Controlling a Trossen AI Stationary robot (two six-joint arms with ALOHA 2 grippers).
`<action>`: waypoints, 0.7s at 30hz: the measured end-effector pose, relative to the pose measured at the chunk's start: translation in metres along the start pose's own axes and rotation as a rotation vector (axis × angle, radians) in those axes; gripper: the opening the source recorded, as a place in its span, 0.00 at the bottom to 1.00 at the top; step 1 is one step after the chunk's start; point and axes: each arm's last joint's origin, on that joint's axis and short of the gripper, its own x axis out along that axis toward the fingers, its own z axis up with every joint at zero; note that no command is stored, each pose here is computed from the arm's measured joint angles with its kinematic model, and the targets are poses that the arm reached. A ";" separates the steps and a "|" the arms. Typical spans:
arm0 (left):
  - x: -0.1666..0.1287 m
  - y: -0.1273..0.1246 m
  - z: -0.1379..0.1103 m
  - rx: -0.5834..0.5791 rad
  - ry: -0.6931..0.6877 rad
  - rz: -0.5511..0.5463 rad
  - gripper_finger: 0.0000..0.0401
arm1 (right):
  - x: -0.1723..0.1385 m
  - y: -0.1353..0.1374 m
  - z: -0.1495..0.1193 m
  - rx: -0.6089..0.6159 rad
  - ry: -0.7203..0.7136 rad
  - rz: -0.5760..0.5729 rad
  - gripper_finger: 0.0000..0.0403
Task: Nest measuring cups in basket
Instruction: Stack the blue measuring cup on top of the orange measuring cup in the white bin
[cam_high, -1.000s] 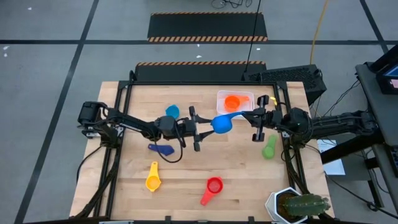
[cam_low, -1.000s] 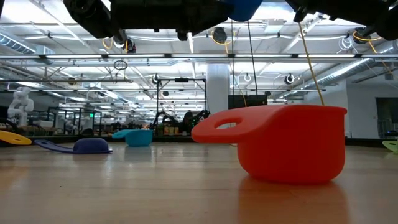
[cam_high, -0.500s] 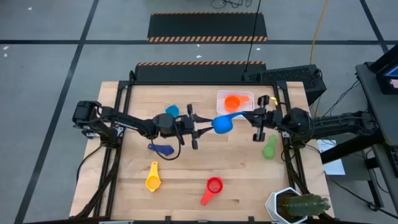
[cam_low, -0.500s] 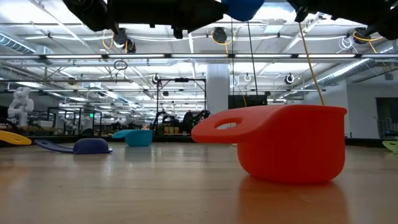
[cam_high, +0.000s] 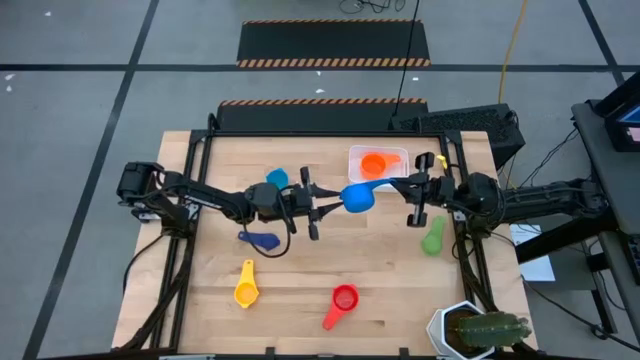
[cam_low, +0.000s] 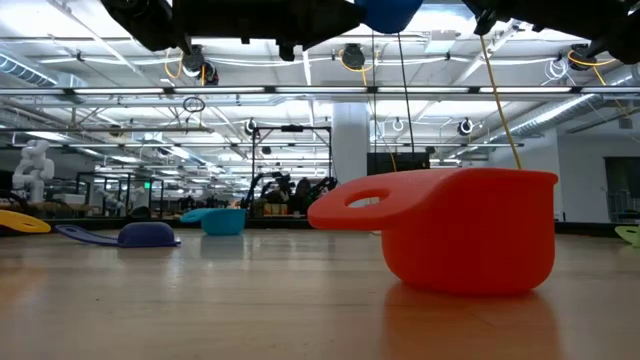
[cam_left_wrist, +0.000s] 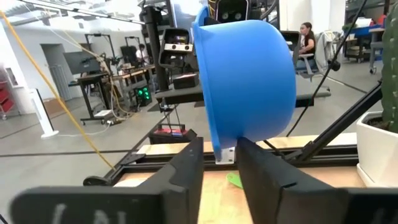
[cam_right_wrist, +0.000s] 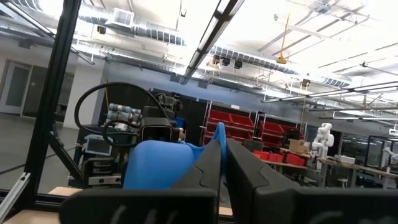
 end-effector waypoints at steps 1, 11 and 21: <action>0.000 0.000 0.000 0.000 0.001 0.000 0.21 | 0.000 0.000 0.000 0.000 0.001 0.000 0.00; 0.000 0.000 -0.001 0.023 0.007 0.004 0.04 | 0.000 -0.001 -0.004 -0.003 0.046 -0.036 0.00; -0.010 0.006 0.007 0.111 0.121 0.028 0.02 | -0.004 -0.001 -0.018 -0.049 0.228 -0.118 0.13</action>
